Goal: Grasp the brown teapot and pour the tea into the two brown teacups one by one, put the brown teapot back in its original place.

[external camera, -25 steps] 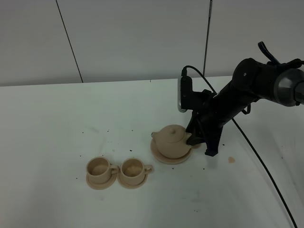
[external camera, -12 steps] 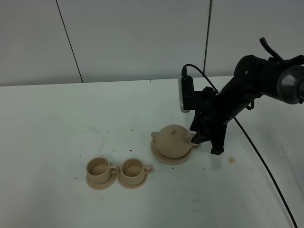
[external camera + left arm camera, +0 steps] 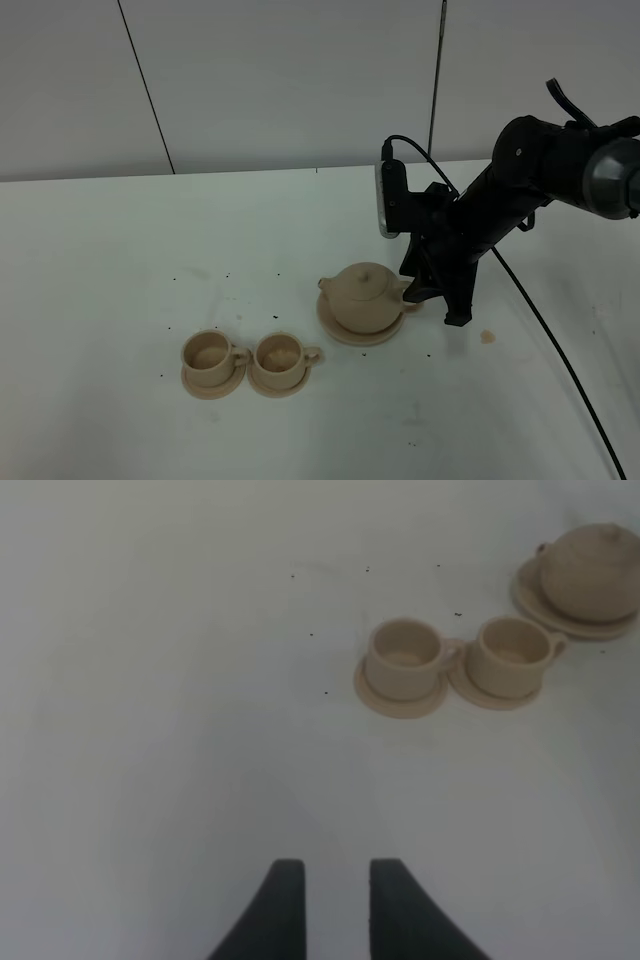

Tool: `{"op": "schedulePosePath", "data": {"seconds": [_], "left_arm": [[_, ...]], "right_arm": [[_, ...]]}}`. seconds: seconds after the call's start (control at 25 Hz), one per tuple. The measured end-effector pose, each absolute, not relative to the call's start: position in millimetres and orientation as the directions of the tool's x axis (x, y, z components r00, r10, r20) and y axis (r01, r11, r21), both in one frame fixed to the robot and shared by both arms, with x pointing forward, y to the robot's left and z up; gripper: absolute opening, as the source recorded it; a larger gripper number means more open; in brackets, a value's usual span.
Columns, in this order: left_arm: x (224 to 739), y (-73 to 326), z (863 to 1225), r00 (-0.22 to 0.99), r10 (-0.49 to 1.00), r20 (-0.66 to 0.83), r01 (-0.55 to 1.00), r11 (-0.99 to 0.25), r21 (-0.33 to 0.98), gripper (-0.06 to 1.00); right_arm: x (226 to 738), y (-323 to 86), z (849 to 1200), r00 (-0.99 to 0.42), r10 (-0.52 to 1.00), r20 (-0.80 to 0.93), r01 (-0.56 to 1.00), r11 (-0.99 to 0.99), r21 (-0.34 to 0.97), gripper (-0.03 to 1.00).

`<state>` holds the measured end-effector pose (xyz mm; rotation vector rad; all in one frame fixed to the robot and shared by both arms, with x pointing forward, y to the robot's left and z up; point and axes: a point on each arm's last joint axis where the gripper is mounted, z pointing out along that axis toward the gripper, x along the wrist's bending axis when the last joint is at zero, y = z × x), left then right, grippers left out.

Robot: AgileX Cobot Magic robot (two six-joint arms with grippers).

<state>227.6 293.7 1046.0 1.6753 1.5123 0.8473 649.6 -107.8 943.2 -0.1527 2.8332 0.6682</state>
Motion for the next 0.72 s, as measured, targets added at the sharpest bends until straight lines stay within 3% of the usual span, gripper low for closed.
{"op": "schedulePosePath", "data": {"seconds": [0.72], "left_arm": [[227.6,293.7,1046.0,0.098,0.995,0.007,0.526,-0.058,0.849,0.23]], "right_arm": [[650.7,-107.1,938.8,-0.969,-0.050,-0.241,-0.152,0.890,0.430,0.30]]}}
